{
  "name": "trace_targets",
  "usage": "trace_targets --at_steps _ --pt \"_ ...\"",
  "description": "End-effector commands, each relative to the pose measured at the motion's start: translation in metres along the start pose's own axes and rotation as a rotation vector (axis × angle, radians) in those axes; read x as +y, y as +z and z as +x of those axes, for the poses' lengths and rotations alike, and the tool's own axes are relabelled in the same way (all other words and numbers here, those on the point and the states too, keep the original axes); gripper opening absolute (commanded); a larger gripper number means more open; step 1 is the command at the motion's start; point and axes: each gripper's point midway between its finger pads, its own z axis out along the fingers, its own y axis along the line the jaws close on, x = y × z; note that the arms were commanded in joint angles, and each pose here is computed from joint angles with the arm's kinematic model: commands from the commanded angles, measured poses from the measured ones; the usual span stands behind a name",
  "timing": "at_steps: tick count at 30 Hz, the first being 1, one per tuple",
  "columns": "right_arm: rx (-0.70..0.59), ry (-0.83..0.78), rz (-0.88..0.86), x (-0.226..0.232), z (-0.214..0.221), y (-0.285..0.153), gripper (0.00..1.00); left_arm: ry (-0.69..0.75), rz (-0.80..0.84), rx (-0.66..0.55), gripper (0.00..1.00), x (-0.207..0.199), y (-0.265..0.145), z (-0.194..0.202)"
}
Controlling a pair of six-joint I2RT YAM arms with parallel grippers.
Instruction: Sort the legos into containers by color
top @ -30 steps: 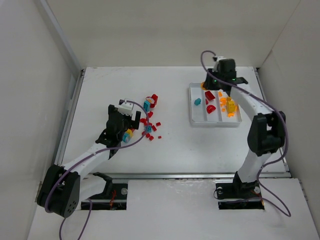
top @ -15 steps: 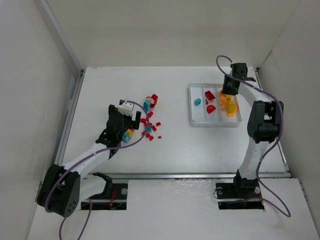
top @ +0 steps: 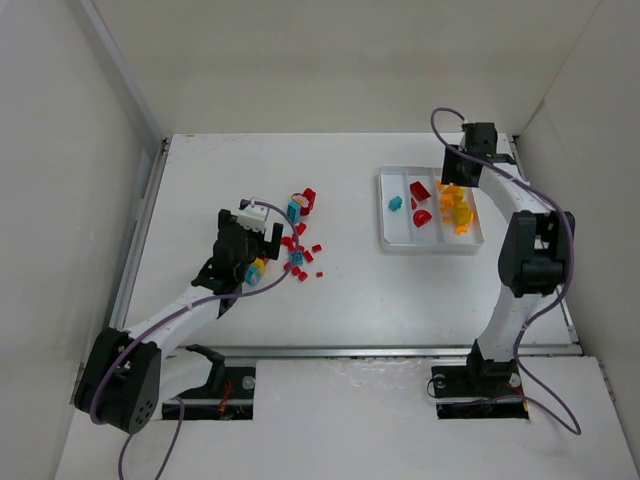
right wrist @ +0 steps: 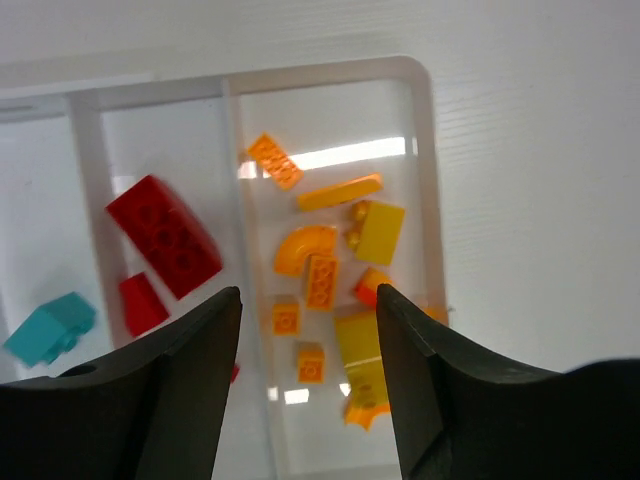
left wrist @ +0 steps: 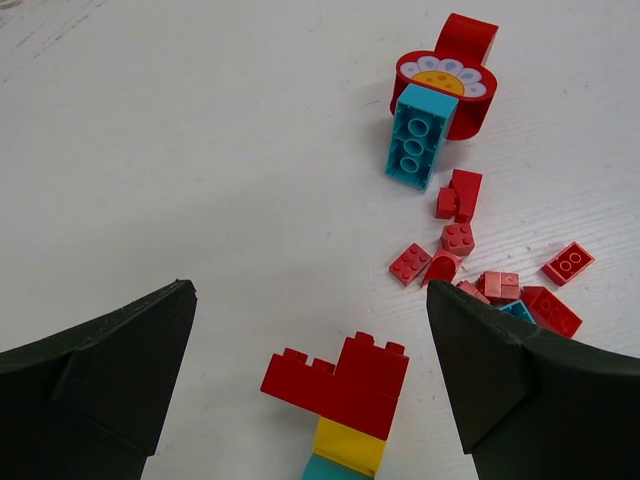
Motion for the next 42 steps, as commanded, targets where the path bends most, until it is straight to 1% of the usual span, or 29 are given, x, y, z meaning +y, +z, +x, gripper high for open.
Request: trace_targets --at_steps 1,3,4,5,7,8,10,11,14,15,16,18,20,21,22,25,30,36,38,39,42 --pt "-0.151 -0.142 -0.092 0.054 -0.028 -0.045 0.62 -0.019 0.002 -0.051 1.00 0.000 0.003 -0.015" --pt "-0.182 -0.291 -0.174 0.093 -0.023 -0.064 0.62 -0.019 0.002 -0.051 1.00 0.000 0.003 -0.015" --pt "-0.171 -0.379 -0.264 0.135 -0.008 -0.074 0.62 -0.019 0.002 -0.051 1.00 0.000 0.003 -0.015" --pt "-0.159 -0.427 -0.306 0.155 0.002 -0.080 0.62 -0.017 0.003 -0.042 1.00 -0.001 0.004 -0.012" --pt "-0.126 -0.511 -0.416 0.195 0.029 -0.088 0.62 -0.017 0.003 -0.042 1.00 -0.001 0.004 -0.012" --pt "-0.118 -0.576 -0.484 0.226 0.049 -0.101 0.62 -0.017 0.003 -0.042 1.00 -0.001 0.004 -0.012" --pt "-0.062 -0.644 -0.562 0.257 0.084 -0.100 0.62 -0.017 0.003 -0.042 1.00 -0.001 0.004 -0.012" --pt "-0.054 -0.686 -0.623 0.282 0.102 -0.109 0.62 -0.017 0.003 -0.042 1.00 -0.001 0.004 -0.012" --pt "0.000 -0.692 -0.702 0.319 0.129 -0.108 0.61 -0.019 0.002 -0.050 1.00 0.000 0.003 -0.015" --pt "-0.003 -0.698 -0.724 0.334 0.133 -0.114 0.61 -0.017 -0.006 -0.039 1.00 0.001 0.002 -0.012" --pt "0.027 -0.692 -0.737 0.343 0.144 -0.109 0.61 -0.017 -0.006 -0.039 1.00 0.001 0.002 -0.012" --pt "0.043 -0.698 -0.761 0.360 0.157 -0.114 0.59 -0.017 -0.006 -0.039 1.00 0.001 0.001 -0.011" --pt "0.056 -0.708 -0.757 0.370 0.168 -0.113 0.59 -0.019 -0.016 -0.047 1.00 0.003 0.000 -0.013" --pt "0.046 -0.700 -0.756 0.376 0.167 -0.118 0.59 -0.019 -0.016 -0.047 1.00 0.003 0.000 -0.013" --pt "0.059 -0.721 -0.755 0.382 0.180 -0.117 0.59 -0.017 -0.016 -0.039 1.00 0.003 -0.001 -0.009" --pt "0.065 -0.713 -0.688 0.381 0.188 -0.109 0.58 -0.019 -0.016 -0.047 1.00 0.004 -0.002 -0.012" --pt "0.050 -0.670 -0.613 0.375 0.181 -0.102 0.57 -0.019 -0.016 -0.047 1.00 0.004 -0.004 -0.010" --pt "0.059 -0.647 -0.590 0.370 0.180 -0.095 0.56 -0.019 -0.016 -0.047 1.00 0.004 -0.005 -0.008" --pt "0.073 -0.618 -0.599 0.369 0.179 -0.094 0.53 -0.019 -0.016 -0.047 1.00 0.004 -0.005 -0.008" --pt "0.073 -0.592 -0.608 0.367 0.173 -0.090 0.53 -0.019 -0.016 -0.047 1.00 0.004 -0.005 -0.008" --pt "0.113 -0.550 -0.642 0.364 0.179 -0.087 0.52 -0.019 -0.016 -0.047 1.00 0.004 -0.005 -0.008"
